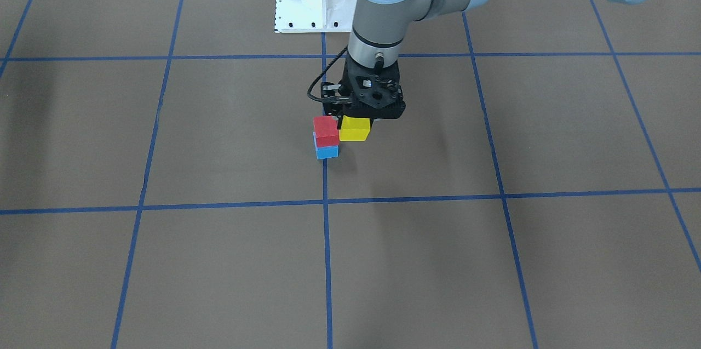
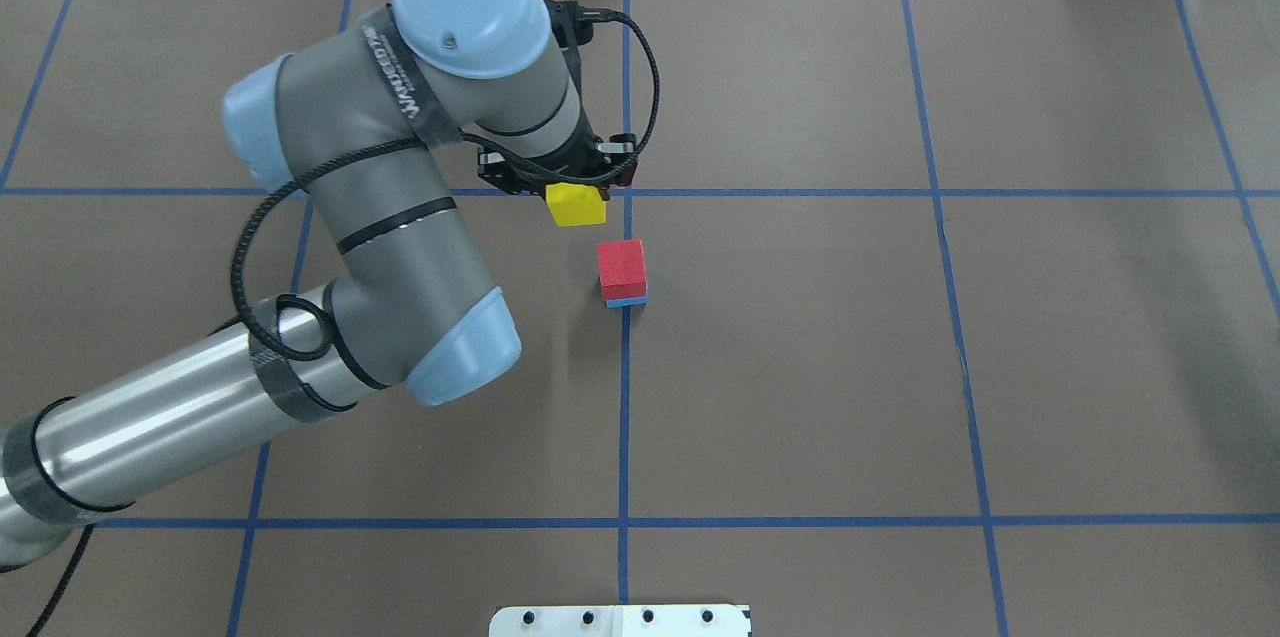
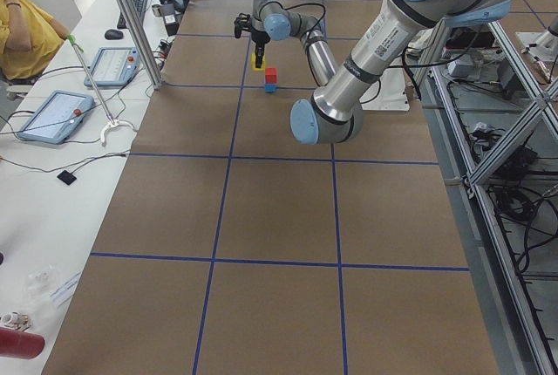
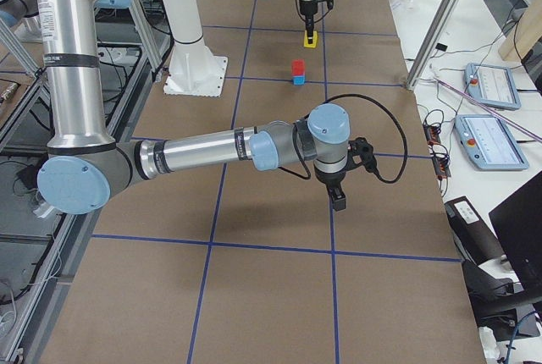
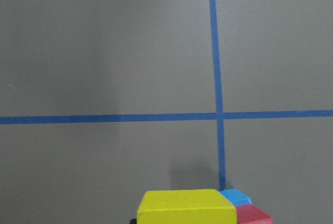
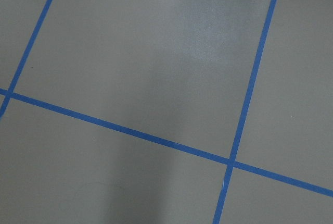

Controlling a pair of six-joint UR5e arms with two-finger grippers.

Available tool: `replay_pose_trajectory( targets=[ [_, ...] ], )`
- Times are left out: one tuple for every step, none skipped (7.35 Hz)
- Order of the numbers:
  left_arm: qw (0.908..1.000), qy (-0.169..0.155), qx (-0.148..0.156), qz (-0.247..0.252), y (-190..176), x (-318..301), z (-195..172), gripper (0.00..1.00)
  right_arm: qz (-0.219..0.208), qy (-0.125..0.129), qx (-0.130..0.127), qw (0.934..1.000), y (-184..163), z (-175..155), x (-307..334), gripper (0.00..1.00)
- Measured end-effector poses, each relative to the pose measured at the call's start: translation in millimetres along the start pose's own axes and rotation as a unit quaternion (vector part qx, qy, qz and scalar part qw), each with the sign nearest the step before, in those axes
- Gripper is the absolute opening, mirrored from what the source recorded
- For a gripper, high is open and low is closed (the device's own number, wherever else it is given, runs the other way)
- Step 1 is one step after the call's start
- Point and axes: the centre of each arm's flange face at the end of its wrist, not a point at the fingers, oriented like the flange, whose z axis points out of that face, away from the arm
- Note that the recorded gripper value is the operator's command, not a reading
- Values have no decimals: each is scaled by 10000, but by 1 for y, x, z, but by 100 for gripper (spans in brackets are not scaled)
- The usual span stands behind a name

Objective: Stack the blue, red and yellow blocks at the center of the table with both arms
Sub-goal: 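Carry the yellow cube with the left gripper above the red cube, then lower the yellow cube onto the red cube and open the left gripper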

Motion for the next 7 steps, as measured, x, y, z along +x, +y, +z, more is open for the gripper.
replay_pose_trajectory(
  targets=[
    [9999, -78, -12, -62, 9, 22, 12, 6, -1, 0, 1, 10000, 0, 0, 0, 100],
    [9998, -154, -33, -93, 14, 31, 22, 12, 0, 0, 0, 10000, 0, 0, 0, 100],
    [9997, -209, -59, -104, 17, 33, 29, 18, 2, 0, -2, 10000, 0, 0, 0, 100],
    [9996, -251, -91, -105, 21, 33, 34, 26, 3, 0, -3, 10000, 0, 0, 0, 100],
    [9994, -299, -124, -112, 24, 33, 37, 36, 3, 0, -3, 10000, 0, 0, 0, 100],
    [9992, -347, -147, -154, 26, 33, 38, 46, 2, 0, -2, 10000, 0, 0, 0, 100],
    [9989, -371, -157, -218, 27, 33, 39, 53, 2, 0, -2, 10000, 0, 0, 0, 100]
  ],
)
